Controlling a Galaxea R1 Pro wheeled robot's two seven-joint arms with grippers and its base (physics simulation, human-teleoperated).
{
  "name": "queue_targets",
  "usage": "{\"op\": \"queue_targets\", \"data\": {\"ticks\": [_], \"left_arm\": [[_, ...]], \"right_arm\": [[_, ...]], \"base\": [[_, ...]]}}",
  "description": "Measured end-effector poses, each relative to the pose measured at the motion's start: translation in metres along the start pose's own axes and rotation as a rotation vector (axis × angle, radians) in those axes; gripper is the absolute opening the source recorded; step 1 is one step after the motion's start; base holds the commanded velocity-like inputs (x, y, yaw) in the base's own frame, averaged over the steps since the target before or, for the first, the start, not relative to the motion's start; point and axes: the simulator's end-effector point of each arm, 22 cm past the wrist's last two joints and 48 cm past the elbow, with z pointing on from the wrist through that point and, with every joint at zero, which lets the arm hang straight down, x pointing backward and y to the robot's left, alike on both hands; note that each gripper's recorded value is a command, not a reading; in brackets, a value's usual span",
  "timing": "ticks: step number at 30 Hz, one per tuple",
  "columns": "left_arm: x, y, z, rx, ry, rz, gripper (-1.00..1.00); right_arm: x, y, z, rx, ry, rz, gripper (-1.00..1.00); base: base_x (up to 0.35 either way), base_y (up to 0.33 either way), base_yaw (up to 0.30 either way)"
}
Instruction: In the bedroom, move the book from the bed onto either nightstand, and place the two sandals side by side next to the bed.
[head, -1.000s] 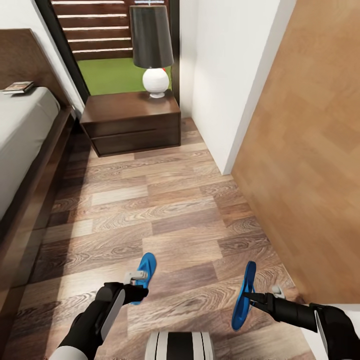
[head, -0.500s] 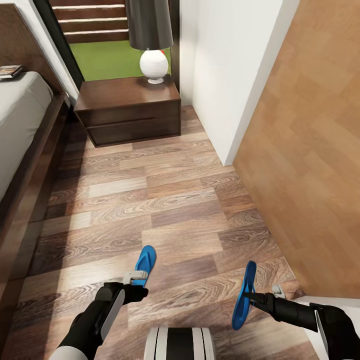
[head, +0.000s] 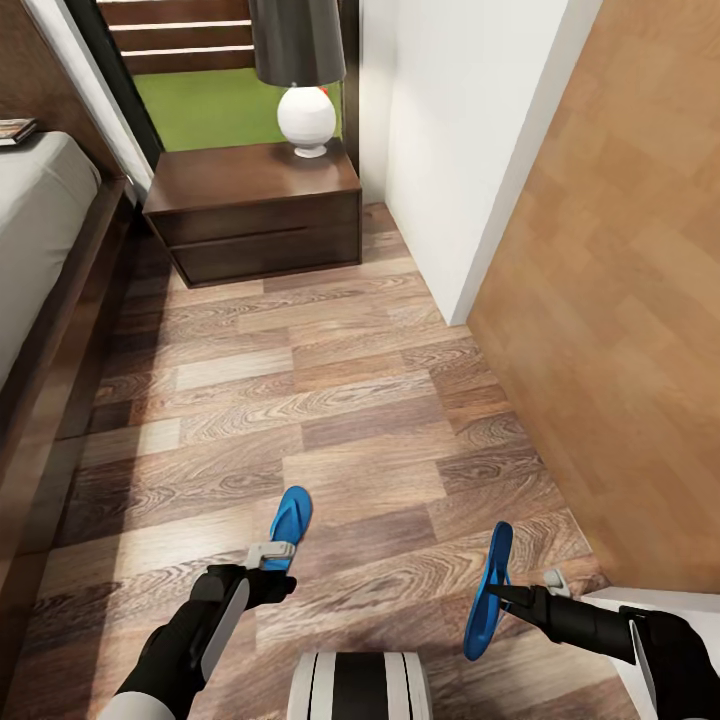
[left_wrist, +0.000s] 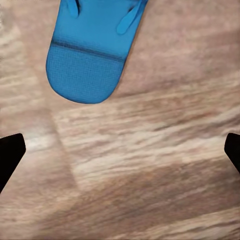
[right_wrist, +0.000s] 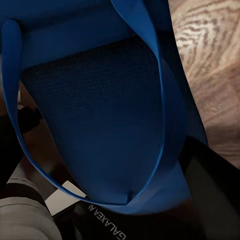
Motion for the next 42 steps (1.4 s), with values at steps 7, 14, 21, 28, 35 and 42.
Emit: {"op": "queue_targets", "data": {"ticks": [7,14,21,28,35,42], "left_arm": [[0.0,0.015,0.0,-0.021,-0.001,0.004,1.0],[-0.001,0.017,0.0,-0.022,-0.003,0.005,1.0],[-0.001,0.017,0.0,-0.022,-0.004,0.005,1.0],[-0.001,0.016,0.0,-0.021,-0.005,0.006,1.0],[-0.002,0.016,0.0,-0.022,-0.006,0.008,1.0],[-0.001,0.016,0.0,-0.021,-0.005,0.006,1.0]], "right_arm": [[-0.001,0.001,0.0,-0.001,-0.001,-0.001,-1.0],[-0.001,-0.001,-0.001,0.002,-0.002,0.0,-1.0],[-0.001,0.0,-0.001,0.001,-0.002,-0.001,-1.0],[-0.001,-0.001,-0.002,0.003,-0.003,-0.001,-1.0],[-0.001,-0.001,-0.002,0.002,-0.003,-0.001,-1.0],[-0.001,-0.001,-0.002,0.002,-0.003,-0.001,-1.0]], "base": [[0.155,0.0,0.0],[0.061,0.0,0.0],[0.215,0.0,0.0],[0.041,-0.01,0.0],[0.165,-0.083,0.0],[0.016,-0.009,0.0]]}}
